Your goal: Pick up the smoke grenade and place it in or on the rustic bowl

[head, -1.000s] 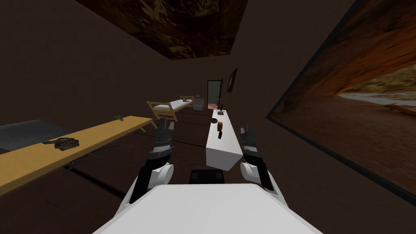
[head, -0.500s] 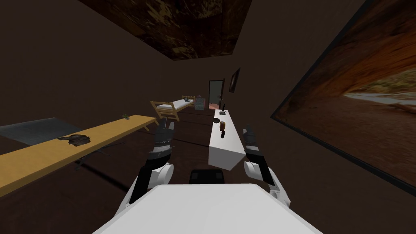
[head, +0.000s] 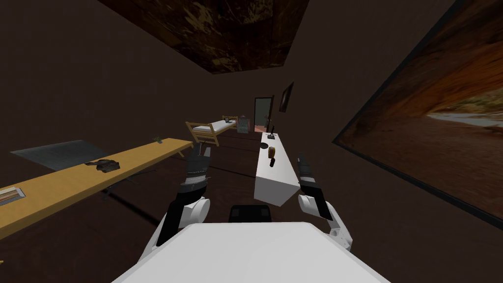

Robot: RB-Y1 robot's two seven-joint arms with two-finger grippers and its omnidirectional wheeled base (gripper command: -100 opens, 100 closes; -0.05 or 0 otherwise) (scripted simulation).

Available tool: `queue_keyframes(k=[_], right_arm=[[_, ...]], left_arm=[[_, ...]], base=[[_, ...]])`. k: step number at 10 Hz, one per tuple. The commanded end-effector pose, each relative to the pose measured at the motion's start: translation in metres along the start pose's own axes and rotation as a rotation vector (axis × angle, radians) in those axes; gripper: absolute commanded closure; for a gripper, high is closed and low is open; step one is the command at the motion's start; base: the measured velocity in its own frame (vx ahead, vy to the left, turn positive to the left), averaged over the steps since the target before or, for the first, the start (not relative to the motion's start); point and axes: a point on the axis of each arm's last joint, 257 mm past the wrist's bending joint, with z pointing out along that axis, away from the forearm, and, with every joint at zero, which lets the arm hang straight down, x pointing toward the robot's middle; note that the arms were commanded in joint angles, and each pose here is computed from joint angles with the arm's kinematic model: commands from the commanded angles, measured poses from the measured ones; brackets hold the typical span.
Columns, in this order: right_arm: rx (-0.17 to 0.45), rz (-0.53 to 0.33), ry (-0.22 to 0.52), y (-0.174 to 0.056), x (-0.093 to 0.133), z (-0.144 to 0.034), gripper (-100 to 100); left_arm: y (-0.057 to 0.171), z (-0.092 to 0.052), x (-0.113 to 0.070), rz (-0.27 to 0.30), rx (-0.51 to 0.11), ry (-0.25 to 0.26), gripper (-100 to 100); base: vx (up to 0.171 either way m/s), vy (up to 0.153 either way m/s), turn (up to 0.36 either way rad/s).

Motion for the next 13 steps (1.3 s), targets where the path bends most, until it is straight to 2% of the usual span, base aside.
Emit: queue_keyframes(k=[1,2,4,5,6,7,8,9,10,11,12,13], right_arm=[[0.028,-0.076,-0.008,-0.019,-0.009,0.0,-100],[0.032,-0.076,-0.007,-0.021,-0.009,-0.001,-100],[0.067,-0.196,-0.03,-0.048,-0.03,-0.001,-100],[0.089,-0.21,-0.023,-0.058,-0.028,-0.005,-100],[0.098,-0.276,-0.038,-0.066,-0.04,-0.004,-100],[0.119,-0.277,-0.031,-0.077,-0.038,-0.008,-100],[0.135,-0.343,-0.044,-0.088,-0.049,-0.01,-100],[0.15,-0.344,-0.039,-0.095,-0.048,-0.013,-100],[0.164,-0.406,-0.053,-0.104,-0.06,-0.015,-100],[0.182,-0.411,-0.046,-0.113,-0.058,-0.018,-100],[0.192,-0.471,-0.06,-0.12,-0.07,-0.02,-100],[0.214,-0.476,-0.051,-0.13,-0.068,-0.025,-100]], left_arm=[[0.0,0.0,0.0,0.0,0.0,0.0,0],[0.0,0.0,0.0,0.0,0.0,0.0,0],[0.0,0.0,0.0,0.0,0.0,0.0,0],[0.0,0.0,0.0,0.0,0.0,0.0,0],[0.0,0.0,0.0,0.0,0.0,0.0,0],[0.0,0.0,0.0,0.0,0.0,0.0,0],[0.0,0.0,0.0,0.0,0.0,0.0,0],[0.0,0.0,0.0,0.0,0.0,0.0,0],[0.0,0.0,0.0,0.0,0.0,0.0,0],[0.0,0.0,0.0,0.0,0.0,0.0,0],[0.0,0.0,0.0,0.0,0.0,0.0,0],[0.0,0.0,0.0,0.0,0.0,0.0,0]], base=[[-0.001,0.056,0.058],[0.0,0.044,0.029],[0.003,0.058,0.097],[0.001,0.056,0.029],[0.001,0.069,0.068],[0.003,0.06,0.046],[0.005,0.069,0.097],[0.007,0.051,0.05],[0.01,0.056,0.111],[0.014,0.047,0.042],[0.016,0.053,0.075],[0.017,0.044,0.055]])
